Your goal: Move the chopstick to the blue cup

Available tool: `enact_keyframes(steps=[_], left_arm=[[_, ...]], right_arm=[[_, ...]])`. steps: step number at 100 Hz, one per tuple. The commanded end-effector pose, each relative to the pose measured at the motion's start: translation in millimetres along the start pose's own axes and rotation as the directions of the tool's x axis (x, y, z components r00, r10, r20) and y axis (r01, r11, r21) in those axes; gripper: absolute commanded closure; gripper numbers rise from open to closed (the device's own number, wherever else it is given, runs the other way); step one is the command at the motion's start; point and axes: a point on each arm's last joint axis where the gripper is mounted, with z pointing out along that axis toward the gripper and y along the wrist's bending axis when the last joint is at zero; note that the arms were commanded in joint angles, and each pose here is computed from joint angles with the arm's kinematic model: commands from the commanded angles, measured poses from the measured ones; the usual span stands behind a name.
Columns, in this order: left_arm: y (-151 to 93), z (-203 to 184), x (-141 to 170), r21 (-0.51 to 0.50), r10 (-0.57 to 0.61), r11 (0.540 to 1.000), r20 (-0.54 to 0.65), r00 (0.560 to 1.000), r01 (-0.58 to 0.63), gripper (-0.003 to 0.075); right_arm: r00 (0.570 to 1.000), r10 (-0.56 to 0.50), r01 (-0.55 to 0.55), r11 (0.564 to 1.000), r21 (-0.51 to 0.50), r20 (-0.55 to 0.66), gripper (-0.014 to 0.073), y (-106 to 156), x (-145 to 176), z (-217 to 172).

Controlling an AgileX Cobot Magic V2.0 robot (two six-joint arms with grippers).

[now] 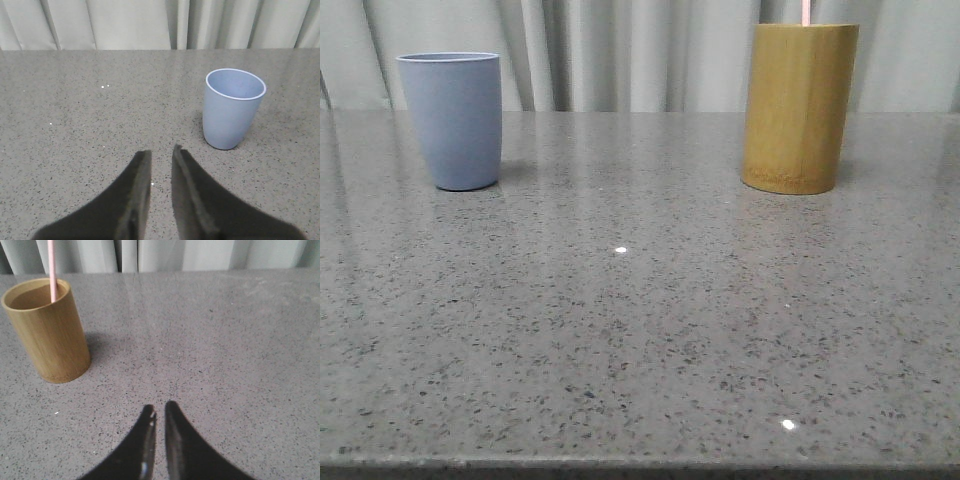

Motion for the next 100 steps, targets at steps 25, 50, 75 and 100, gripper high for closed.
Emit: enact_keyframes(steps=[25, 50, 75, 100], left_arm=[[1, 33, -37, -0.009, -0.032, 0.999, 0.053, 0.998, 0.032, 0.0332], [1, 53, -36, 0.0, -0.102, 0.995, 0.029, 0.994, 0.102, 0.0333], [-3, 79, -68, 0.019, -0.081, 0.996, -0.098, 0.992, 0.083, 0.0364], [-9, 124, -116, 0.056, -0.056, 0.996, -0.282, 0.958, 0.075, 0.0365]], right_arm=[[1.0, -0.001, 0.001, 1.0, 0.006, -0.003, 0.025, 1, -34, 31], [1.0, 0.0, 0.001, 1.0, 0.008, -0.025, 0.025, 1, -33, 37], [0.999, 0.0, 0.0, 1.0, 0.009, -0.036, 0.025, 1, -32, 40], [0.999, 0.0, 0.0, 1.0, 0.01, -0.048, 0.025, 1, -32, 43]])
